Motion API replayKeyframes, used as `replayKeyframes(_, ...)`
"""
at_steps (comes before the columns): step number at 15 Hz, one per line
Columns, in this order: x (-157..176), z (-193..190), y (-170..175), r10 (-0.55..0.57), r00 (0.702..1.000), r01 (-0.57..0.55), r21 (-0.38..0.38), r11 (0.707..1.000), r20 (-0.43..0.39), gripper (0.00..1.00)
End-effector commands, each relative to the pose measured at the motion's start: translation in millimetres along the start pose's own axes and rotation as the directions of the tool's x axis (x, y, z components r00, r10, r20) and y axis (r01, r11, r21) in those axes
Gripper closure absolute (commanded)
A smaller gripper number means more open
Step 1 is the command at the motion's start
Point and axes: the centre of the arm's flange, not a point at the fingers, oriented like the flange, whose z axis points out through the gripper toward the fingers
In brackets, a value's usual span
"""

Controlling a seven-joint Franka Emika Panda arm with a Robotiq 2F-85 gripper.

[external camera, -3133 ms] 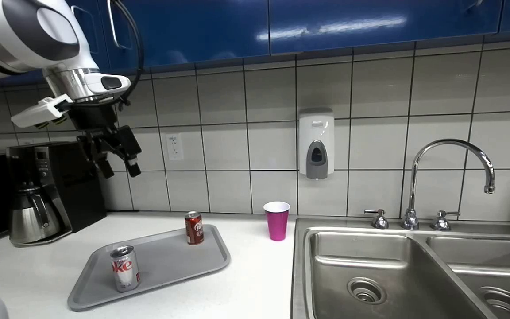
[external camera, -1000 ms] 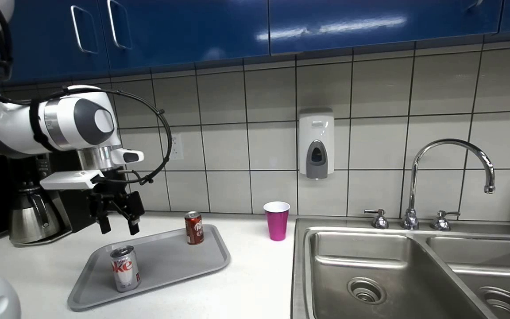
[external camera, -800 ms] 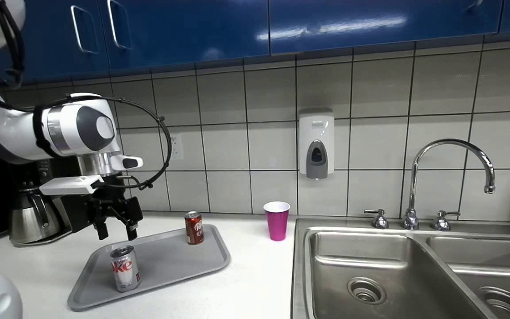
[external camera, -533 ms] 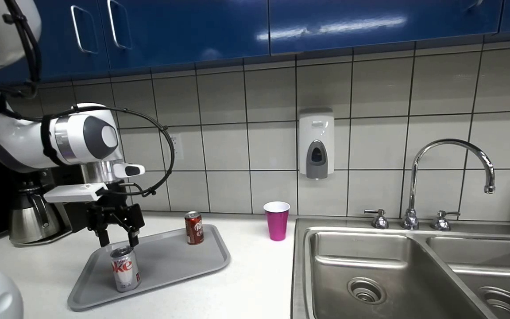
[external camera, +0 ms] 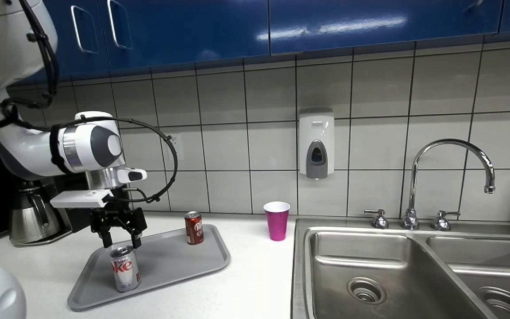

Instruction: Pick up the silver coke can and put it on the kitchen counter, pick up the brown dr pepper can and put it on the kitchen counter

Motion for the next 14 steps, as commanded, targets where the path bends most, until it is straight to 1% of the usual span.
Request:
replayKeyframes(1, 0, 1, -7, -0.001, 0.999, 0.001, 0.001, 1.0, -0.043, 0.0)
replayKeyframes(5, -7, 6, -9, -0.012, 0.999, 0.011, -0.018, 1.0, -0.052, 0.0)
replayKeyframes(9, -7, 7, 0, -0.02, 0.998, 0.017, -0.047, 0.999, -0.063, 0.0)
replayKeyframes(14, -12, 13, 6, -0.009, 0.998, 0.007, -0.036, 0.999, -0.064, 0.0)
